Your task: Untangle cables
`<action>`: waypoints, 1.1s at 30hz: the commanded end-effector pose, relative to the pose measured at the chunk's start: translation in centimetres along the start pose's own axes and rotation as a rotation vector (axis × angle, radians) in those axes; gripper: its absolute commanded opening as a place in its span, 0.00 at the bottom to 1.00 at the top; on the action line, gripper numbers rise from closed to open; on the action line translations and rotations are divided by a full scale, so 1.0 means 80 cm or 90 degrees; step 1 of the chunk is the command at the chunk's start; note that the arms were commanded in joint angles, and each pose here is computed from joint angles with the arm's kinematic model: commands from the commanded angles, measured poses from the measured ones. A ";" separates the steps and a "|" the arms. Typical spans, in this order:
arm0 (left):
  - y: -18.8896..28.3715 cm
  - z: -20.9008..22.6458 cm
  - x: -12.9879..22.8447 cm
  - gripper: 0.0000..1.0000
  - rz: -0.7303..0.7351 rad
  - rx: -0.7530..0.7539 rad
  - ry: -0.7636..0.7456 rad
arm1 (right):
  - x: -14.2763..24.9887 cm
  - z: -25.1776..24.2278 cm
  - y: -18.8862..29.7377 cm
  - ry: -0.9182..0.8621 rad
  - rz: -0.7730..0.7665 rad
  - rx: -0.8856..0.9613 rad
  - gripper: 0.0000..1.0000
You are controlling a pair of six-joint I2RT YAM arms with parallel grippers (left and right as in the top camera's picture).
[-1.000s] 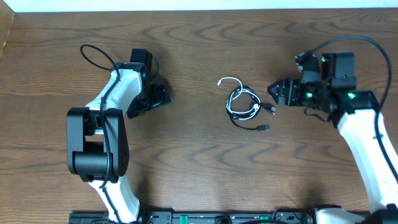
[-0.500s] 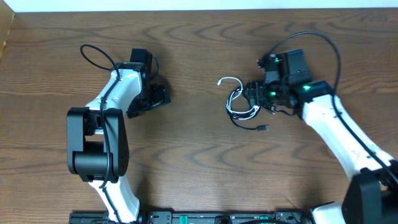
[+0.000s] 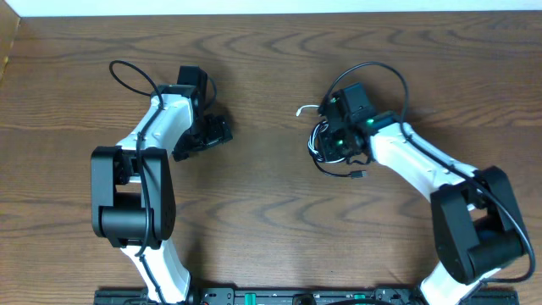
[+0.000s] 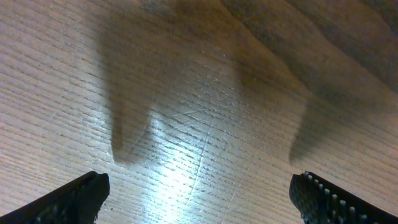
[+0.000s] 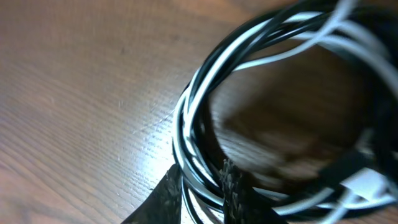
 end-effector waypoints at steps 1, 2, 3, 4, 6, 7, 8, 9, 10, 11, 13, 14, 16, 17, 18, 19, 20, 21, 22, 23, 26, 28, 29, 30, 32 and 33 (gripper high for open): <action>0.010 0.001 -0.008 0.98 -0.018 -0.003 0.000 | 0.003 0.008 -0.005 0.040 0.009 -0.001 0.16; 0.010 0.001 -0.008 0.98 -0.018 -0.003 0.000 | 0.004 0.009 -0.005 0.041 0.011 -0.001 0.12; 0.010 0.001 -0.008 0.98 -0.019 -0.004 0.001 | 0.005 0.010 -0.006 0.042 0.011 -0.001 0.09; 0.010 0.001 -0.008 0.98 -0.018 -0.003 0.001 | 0.005 0.010 -0.006 0.043 0.011 -0.001 0.05; 0.010 0.001 -0.008 0.98 -0.018 -0.003 0.001 | 0.005 0.010 -0.006 0.043 0.011 -0.001 0.01; 0.010 0.001 -0.008 0.98 -0.018 -0.003 0.000 | 0.005 0.010 -0.006 0.043 0.011 -0.001 0.01; 0.010 0.001 -0.008 0.98 -0.018 -0.003 0.000 | 0.005 0.010 -0.006 0.048 0.011 -0.001 0.06; 0.010 0.001 -0.008 0.98 -0.019 -0.004 0.001 | 0.005 0.010 -0.006 0.060 0.011 -0.001 0.17; 0.010 0.001 -0.008 0.98 -0.018 -0.004 0.001 | 0.005 0.010 -0.006 0.069 0.010 -0.001 0.27; 0.010 0.001 -0.008 0.98 -0.018 -0.003 0.000 | 0.004 0.010 -0.006 0.084 0.009 -0.002 0.32; 0.010 0.001 -0.008 0.98 -0.019 -0.004 0.001 | 0.003 0.009 -0.006 0.115 0.007 0.000 0.38; 0.010 0.001 -0.008 0.98 -0.018 -0.003 0.000 | 0.004 0.009 -0.006 0.128 0.008 0.003 0.39; 0.010 0.001 -0.008 0.98 -0.018 -0.003 0.000 | 0.010 0.006 -0.006 0.134 0.023 0.006 0.42; 0.010 0.001 -0.008 0.98 -0.018 -0.003 0.000 | 0.014 0.004 -0.006 0.132 0.033 0.010 0.42; 0.010 0.001 -0.008 0.98 -0.018 -0.003 0.001 | 0.020 0.002 -0.006 0.129 0.046 0.014 0.43; 0.010 0.001 -0.008 0.98 -0.018 -0.003 0.001 | 0.025 0.000 -0.007 0.129 0.054 0.016 0.43; 0.010 0.001 -0.008 0.98 -0.018 -0.003 0.000 | 0.029 -0.002 -0.008 0.130 0.062 0.018 0.41; 0.010 0.001 -0.008 0.98 -0.018 -0.003 0.001 | 0.034 -0.006 -0.009 0.129 0.069 0.024 0.40; 0.010 0.001 -0.008 0.98 -0.018 -0.003 0.000 | 0.036 -0.008 -0.010 0.128 0.072 0.028 0.28; 0.010 0.001 -0.008 0.98 -0.018 -0.003 0.001 | 0.038 -0.010 -0.011 0.126 0.074 0.032 0.12; 0.010 0.001 -0.008 0.98 -0.018 -0.003 0.000 | 0.039 -0.008 -0.011 0.123 0.077 0.026 0.01; 0.010 0.001 -0.008 0.98 -0.018 -0.003 0.001 | 0.039 0.005 -0.008 0.123 0.082 -0.016 0.01; 0.010 0.001 -0.008 0.98 -0.018 -0.003 0.001 | 0.037 0.015 -0.004 0.122 0.083 -0.048 0.01; 0.010 0.001 -0.008 0.98 -0.018 -0.003 0.001 | 0.035 0.026 -0.001 0.122 0.085 -0.083 0.01; 0.010 0.001 -0.008 0.98 -0.018 -0.003 0.000 | 0.026 0.046 0.010 0.122 0.080 -0.146 0.01; 0.010 0.001 -0.008 0.98 -0.018 -0.003 0.000 | 0.021 0.052 0.016 0.122 0.077 -0.165 0.01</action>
Point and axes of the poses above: each gripper's point midway between its finger pads, its own y axis back along the fingers, its own z axis along the line the jaws close on, x = y × z, the point moved 3 cm from there along y, back along the fingers, and after that the axes turned 13 degrees about -y, right-handed, at the moved point
